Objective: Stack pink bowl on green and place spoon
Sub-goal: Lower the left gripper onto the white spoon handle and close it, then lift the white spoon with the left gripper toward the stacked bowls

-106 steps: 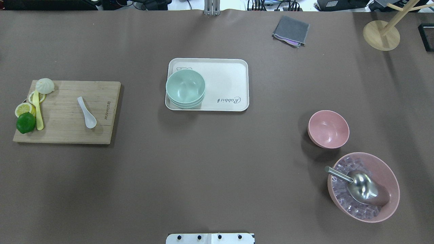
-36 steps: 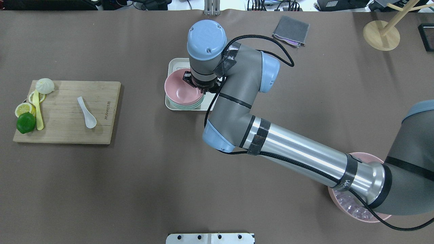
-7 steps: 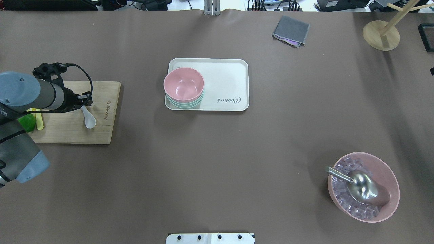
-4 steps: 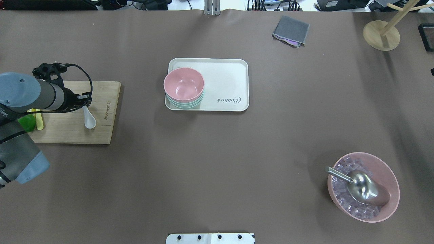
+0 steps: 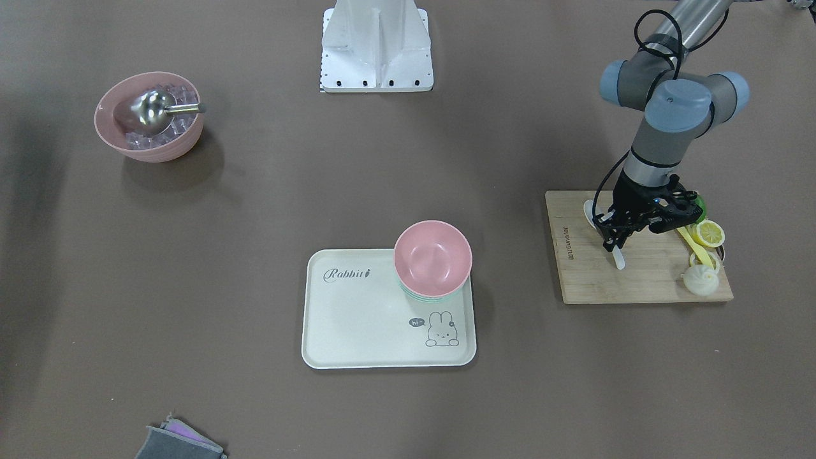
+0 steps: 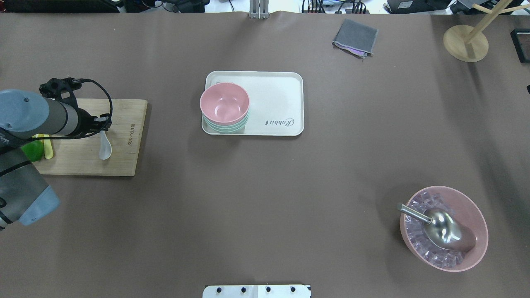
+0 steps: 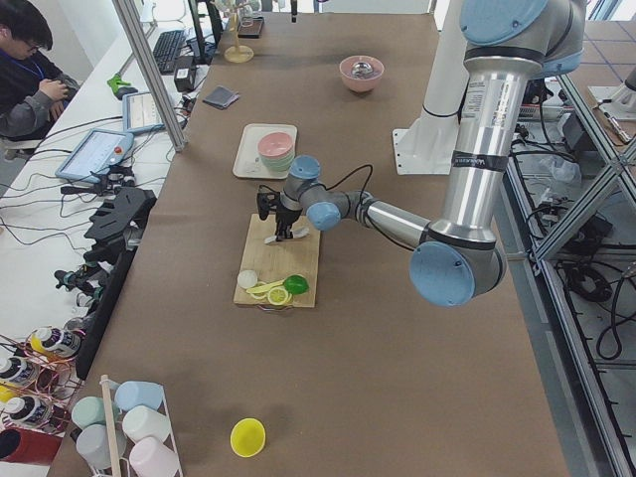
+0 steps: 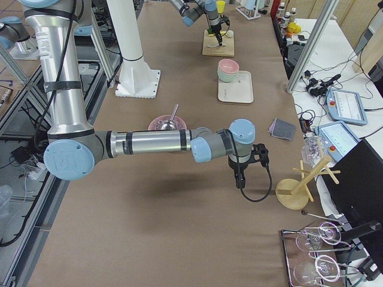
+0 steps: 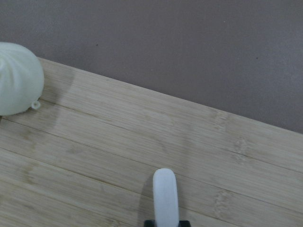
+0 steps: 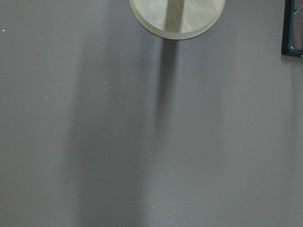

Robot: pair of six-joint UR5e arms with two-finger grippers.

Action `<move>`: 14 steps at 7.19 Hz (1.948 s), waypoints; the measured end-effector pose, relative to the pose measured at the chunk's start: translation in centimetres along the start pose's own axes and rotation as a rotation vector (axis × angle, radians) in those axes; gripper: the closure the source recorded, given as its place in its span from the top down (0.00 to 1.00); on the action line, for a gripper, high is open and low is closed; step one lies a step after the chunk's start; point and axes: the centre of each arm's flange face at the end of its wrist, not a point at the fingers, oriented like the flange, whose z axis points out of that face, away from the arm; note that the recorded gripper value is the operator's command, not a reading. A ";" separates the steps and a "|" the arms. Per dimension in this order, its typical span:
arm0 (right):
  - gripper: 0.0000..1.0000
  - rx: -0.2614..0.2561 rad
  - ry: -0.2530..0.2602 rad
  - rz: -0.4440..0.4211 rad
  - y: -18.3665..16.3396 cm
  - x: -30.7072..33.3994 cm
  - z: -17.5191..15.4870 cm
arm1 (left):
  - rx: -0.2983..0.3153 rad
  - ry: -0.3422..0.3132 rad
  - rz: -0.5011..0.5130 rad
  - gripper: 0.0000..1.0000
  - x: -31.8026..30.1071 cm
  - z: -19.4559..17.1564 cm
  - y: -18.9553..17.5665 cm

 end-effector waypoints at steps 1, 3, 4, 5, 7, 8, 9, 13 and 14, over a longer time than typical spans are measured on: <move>1.00 -0.001 0.000 0.001 0.0 0.0 0.0 | 0.000 0.006 0.003 0.07 0.3 -0.2 0.0; 1.00 -0.012 0.002 0.009 0.8 0.6 0.5 | -0.001 0.028 0.010 0.03 1.5 -0.9 -0.1; 1.00 -0.025 0.003 0.015 1.6 1.2 1.0 | -0.001 0.041 0.016 0.02 2.9 -1.5 -0.3; 1.00 -0.046 0.008 0.025 2.9 2.2 1.8 | -0.002 0.043 0.018 0.01 5.6 -2.3 -0.9; 1.00 -0.082 0.033 0.068 6.4 5.1 3.0 | 0.000 0.033 0.014 0.00 13.9 -5.4 -2.9; 1.00 -0.083 0.061 0.090 7.8 6.6 2.8 | 0.004 0.034 0.010 0.00 18.2 -7.7 -3.9; 1.00 -0.092 0.088 0.097 8.4 7.8 2.6 | 0.009 0.035 0.006 0.00 21.9 -10.0 -4.8; 1.00 -0.185 0.103 0.001 7.8 9.2 1.1 | 0.005 0.023 -0.046 0.00 33.1 -11.5 -6.5; 1.00 -0.191 0.102 -0.003 8.0 9.4 1.1 | 0.007 0.014 -0.051 0.00 35.0 -10.5 -4.9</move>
